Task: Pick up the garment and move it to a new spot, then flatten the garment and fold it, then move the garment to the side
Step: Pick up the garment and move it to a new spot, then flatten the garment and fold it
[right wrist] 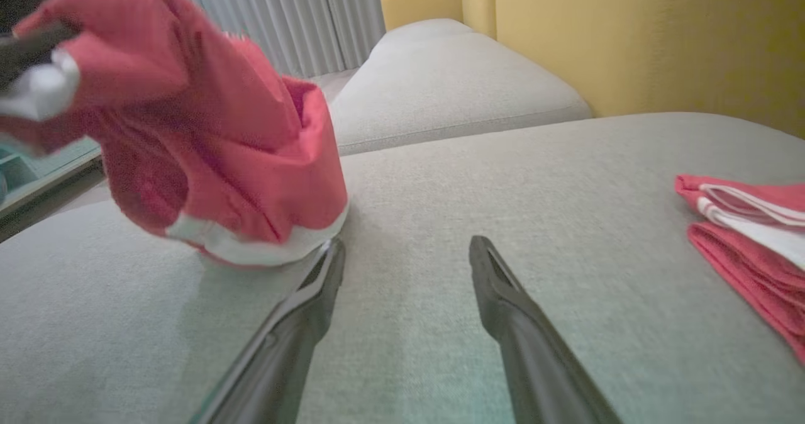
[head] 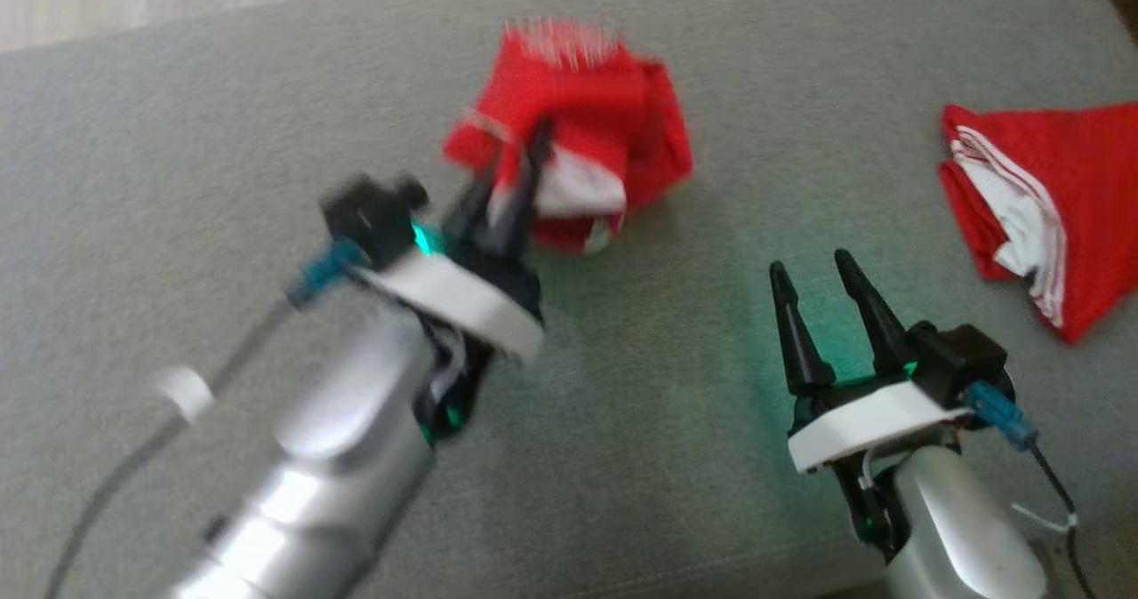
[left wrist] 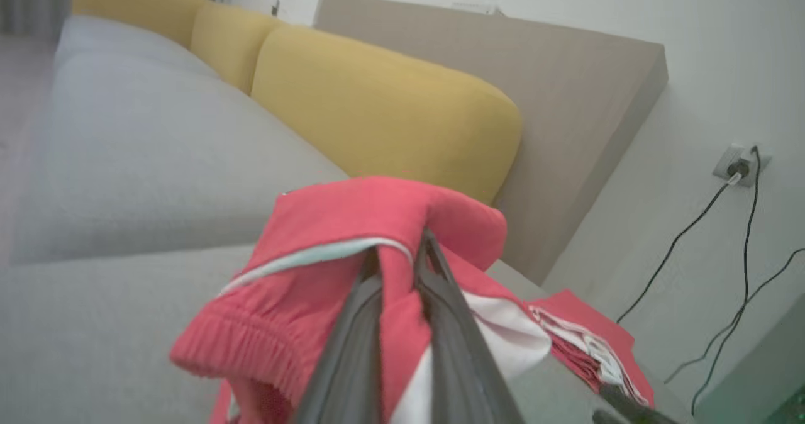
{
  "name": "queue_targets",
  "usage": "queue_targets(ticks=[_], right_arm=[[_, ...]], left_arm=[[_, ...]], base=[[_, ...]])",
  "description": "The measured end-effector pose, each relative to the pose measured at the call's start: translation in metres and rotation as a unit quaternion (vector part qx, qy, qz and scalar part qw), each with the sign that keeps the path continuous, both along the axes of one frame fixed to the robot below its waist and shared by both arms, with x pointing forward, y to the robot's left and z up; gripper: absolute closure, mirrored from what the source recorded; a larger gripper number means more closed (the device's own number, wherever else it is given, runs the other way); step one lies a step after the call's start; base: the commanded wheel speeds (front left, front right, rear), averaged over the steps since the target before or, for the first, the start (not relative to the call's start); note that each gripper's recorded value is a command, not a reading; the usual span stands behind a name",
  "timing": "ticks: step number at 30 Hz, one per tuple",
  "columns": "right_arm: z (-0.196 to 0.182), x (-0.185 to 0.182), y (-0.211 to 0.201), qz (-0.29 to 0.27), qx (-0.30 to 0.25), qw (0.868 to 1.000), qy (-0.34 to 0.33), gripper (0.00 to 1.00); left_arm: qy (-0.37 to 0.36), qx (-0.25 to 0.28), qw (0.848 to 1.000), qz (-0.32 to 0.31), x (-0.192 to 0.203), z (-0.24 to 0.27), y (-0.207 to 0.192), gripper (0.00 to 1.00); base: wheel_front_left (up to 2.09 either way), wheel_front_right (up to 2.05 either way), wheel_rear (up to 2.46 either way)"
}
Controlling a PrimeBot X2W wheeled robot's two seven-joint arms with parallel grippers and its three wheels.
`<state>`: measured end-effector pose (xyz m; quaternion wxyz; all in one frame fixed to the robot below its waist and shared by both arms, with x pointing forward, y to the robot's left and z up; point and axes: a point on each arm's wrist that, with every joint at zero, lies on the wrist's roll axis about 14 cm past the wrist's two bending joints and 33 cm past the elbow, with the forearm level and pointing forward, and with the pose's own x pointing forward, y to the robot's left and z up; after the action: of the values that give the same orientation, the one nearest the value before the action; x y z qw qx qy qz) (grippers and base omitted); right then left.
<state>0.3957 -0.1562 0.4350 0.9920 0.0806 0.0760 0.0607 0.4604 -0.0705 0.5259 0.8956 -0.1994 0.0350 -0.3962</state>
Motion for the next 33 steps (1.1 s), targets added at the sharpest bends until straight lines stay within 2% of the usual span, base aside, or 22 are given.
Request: queue_targets(ticks=[1,4,6,10,15,19,20,25,28,33], right_arm=[[-0.001,-0.003,-0.004,-0.006,0.0,1.0,0.002,0.0],[-0.002,-0.01,-0.01,-0.018,0.005,1.0,0.005,0.0],[0.002,-0.007,-0.012,-0.023,0.008,1.0,0.0,0.0],[0.007,-0.003,-0.005,-0.014,0.013,1.0,-0.008,0.0],[0.01,-0.006,0.005,-0.003,0.018,1.0,-0.012,0.0],[0.009,-0.014,0.013,0.008,0.022,1.0,-0.011,0.0],[0.009,-0.014,0.013,0.008,0.022,1.0,-0.011,0.0],[0.014,-0.022,0.022,0.02,0.023,0.999,-0.016,0.0],[0.009,-0.029,0.027,0.028,0.023,0.999,-0.008,0.0],[0.006,-0.03,0.036,0.042,0.019,0.999,-0.003,0.0]], left_arm=[[0.019,0.006,1.0,-0.005,-0.008,-0.014,-0.005,0.0],[0.07,0.037,0.997,0.009,-0.025,-0.056,0.006,0.0],[0.099,0.064,0.992,0.055,-0.03,-0.085,0.038,0.0],[0.107,0.08,0.983,0.129,-0.032,-0.097,0.085,0.0],[0.125,0.079,0.956,0.252,-0.05,-0.107,0.161,0.0],[0.131,0.098,0.937,0.31,-0.083,-0.117,0.204,0.0],[0.131,0.098,0.937,0.31,-0.083,-0.117,0.204,0.0],[0.125,0.091,0.912,0.379,-0.112,-0.111,0.246,0.0],[0.137,0.098,0.902,0.398,-0.132,-0.119,0.26,0.0],[0.149,0.087,0.904,0.39,-0.142,-0.123,0.253,0.0]], base=[[0.0,0.0,0.0],[0.0,0.0,0.0],[0.0,0.0,0.0],[0.0,0.0,0.0],[0.0,0.0,0.0],[0.0,0.0,0.0],[0.0,0.0,0.0],[0.0,0.0,0.0],[0.0,0.0,0.0],[0.0,0.0,0.0]])
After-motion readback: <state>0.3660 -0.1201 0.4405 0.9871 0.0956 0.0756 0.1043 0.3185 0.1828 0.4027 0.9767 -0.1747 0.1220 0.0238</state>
